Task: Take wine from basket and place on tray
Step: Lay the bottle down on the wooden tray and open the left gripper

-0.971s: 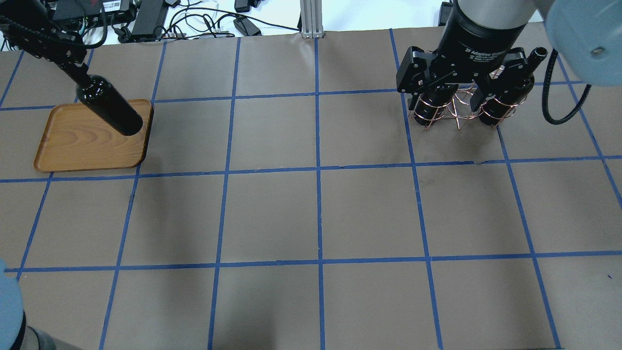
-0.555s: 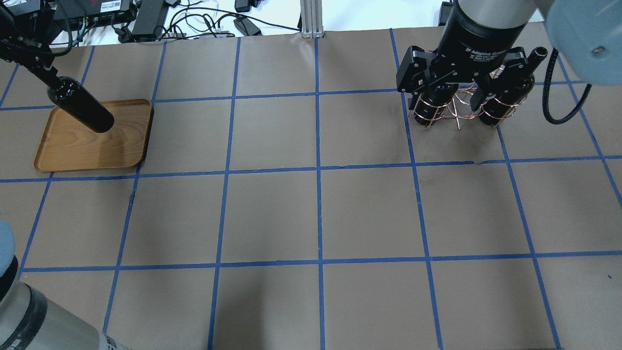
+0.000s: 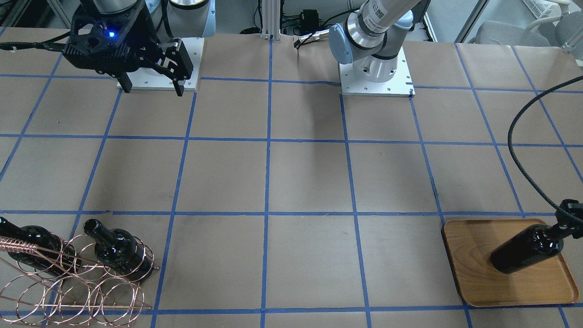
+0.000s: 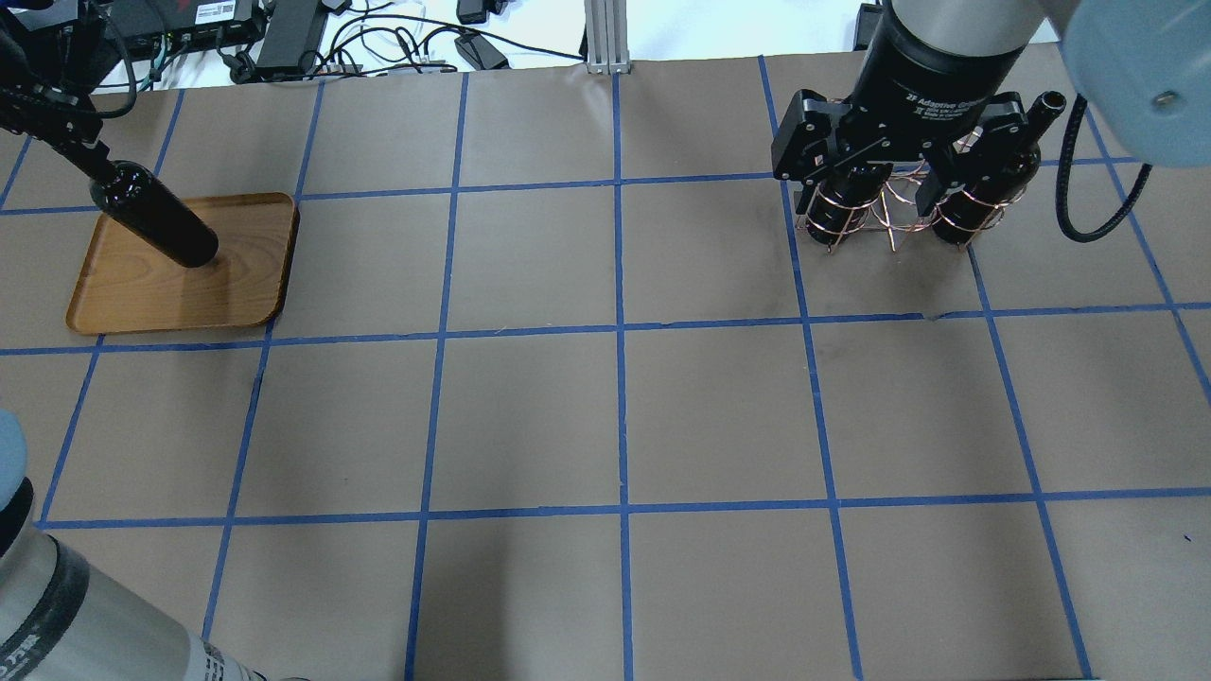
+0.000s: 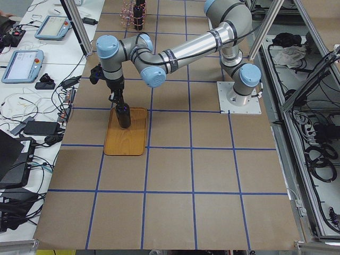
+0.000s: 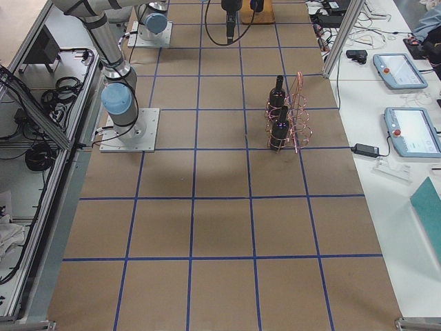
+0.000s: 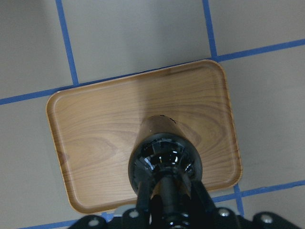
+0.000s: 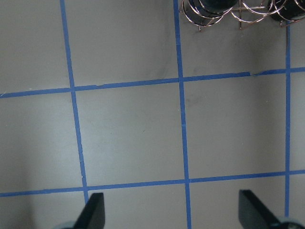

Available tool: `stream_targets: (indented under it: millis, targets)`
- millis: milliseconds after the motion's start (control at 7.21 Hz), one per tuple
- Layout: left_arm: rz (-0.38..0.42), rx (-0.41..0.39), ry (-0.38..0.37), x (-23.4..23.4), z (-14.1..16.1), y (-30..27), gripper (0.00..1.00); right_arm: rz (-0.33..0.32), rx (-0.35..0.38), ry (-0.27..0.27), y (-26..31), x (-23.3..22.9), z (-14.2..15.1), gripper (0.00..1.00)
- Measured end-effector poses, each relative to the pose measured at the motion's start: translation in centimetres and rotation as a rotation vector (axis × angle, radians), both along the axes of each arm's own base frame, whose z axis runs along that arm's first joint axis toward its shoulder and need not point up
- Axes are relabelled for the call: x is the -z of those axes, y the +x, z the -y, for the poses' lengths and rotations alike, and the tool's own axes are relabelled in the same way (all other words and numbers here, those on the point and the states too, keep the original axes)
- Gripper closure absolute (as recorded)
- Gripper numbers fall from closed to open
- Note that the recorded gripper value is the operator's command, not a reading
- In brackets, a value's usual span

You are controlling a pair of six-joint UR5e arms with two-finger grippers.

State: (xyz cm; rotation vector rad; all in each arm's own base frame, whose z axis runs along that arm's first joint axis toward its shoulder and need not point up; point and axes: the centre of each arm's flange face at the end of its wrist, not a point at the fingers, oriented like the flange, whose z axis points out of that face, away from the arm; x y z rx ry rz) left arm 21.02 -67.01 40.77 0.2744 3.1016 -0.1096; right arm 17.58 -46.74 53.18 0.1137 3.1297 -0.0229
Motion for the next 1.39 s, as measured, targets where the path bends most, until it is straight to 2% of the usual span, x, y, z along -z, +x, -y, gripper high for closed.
stream_targets:
  millis: [555,693,1109,1248,1387]
  targets:
    - [0.003,-0.002,0.004,0.62,0.18,0.26,1.0,0.0,0.0,0.001,0.0,0.01,-0.01,0.0]
    - [0.002,-0.002,0.005,0.72,0.19,0.27,0.94,0.0,0.0,0.001,0.0,0.01,-0.01,0.0]
    - [0.0,-0.002,0.008,0.97,0.22,0.32,0.08,0.0,0.0,0.001,0.0,0.01,-0.02,0.0]
    - [-0.002,-0.001,0.006,0.95,0.2,0.33,0.0,0.0,0.0,0.001,0.0,0.01,-0.02,0.0]
    - [-0.002,-0.001,0.003,0.7,0.12,0.28,0.0,0.0,0.0,0.001,0.0,0.01,-0.01,0.0]
